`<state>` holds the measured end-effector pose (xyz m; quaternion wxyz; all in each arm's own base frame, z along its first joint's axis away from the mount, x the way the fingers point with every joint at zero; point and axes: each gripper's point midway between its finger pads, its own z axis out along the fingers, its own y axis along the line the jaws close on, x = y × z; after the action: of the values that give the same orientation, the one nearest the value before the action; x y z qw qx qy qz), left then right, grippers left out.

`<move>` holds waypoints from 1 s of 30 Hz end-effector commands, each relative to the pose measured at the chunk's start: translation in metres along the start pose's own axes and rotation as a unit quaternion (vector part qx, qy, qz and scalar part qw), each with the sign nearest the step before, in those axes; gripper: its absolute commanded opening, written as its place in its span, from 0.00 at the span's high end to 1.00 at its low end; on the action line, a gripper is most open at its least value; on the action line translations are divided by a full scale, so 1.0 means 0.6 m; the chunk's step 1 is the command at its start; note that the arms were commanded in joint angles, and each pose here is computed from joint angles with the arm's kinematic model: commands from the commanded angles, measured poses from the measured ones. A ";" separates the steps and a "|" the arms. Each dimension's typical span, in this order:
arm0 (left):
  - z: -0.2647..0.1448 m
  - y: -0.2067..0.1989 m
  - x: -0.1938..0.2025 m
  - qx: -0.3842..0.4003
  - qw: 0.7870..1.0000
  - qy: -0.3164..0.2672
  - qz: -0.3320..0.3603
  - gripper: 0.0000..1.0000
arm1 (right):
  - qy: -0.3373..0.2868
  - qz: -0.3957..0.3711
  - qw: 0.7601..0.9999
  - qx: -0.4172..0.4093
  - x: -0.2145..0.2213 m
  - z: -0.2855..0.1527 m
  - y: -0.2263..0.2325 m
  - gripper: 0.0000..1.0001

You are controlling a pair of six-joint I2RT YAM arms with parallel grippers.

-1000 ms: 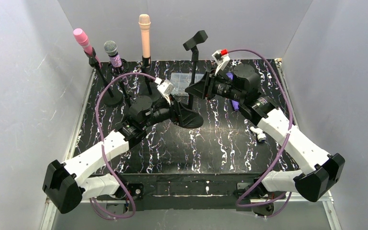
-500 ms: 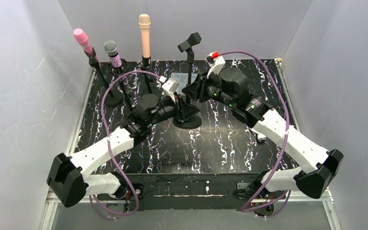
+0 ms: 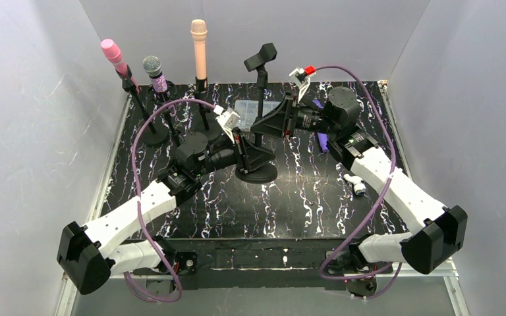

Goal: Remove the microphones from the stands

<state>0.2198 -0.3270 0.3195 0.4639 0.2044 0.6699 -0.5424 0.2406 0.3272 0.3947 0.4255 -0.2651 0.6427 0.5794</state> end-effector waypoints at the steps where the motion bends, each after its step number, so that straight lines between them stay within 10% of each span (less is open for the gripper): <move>1: -0.041 -0.079 -0.063 0.068 0.997 -0.046 0.010 1.00 | -0.061 -0.078 0.984 -0.148 -0.073 -0.035 0.088 0.99; 4: -0.045 -0.089 -0.064 0.079 0.996 -0.044 0.014 1.00 | -0.058 -0.076 0.980 -0.177 -0.067 -0.039 0.099 0.95; 10: -0.043 -0.040 -0.066 0.008 0.998 -0.065 0.020 1.00 | -0.058 -0.067 0.995 -0.038 -0.081 -0.029 0.038 0.19; 13: -0.043 -0.002 -0.063 -0.050 0.995 -0.071 0.039 1.00 | -0.077 -0.050 0.995 0.038 -0.089 -0.032 0.022 0.05; 30: -0.009 0.029 -0.064 -0.110 0.984 -0.053 0.127 1.00 | -0.062 -0.043 0.950 0.302 -0.034 -0.008 -0.023 0.34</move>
<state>0.2450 -0.3063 0.2872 0.5228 0.2090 0.7207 -0.4045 0.2473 0.3303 0.3986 0.5151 -0.1460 0.7374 0.4119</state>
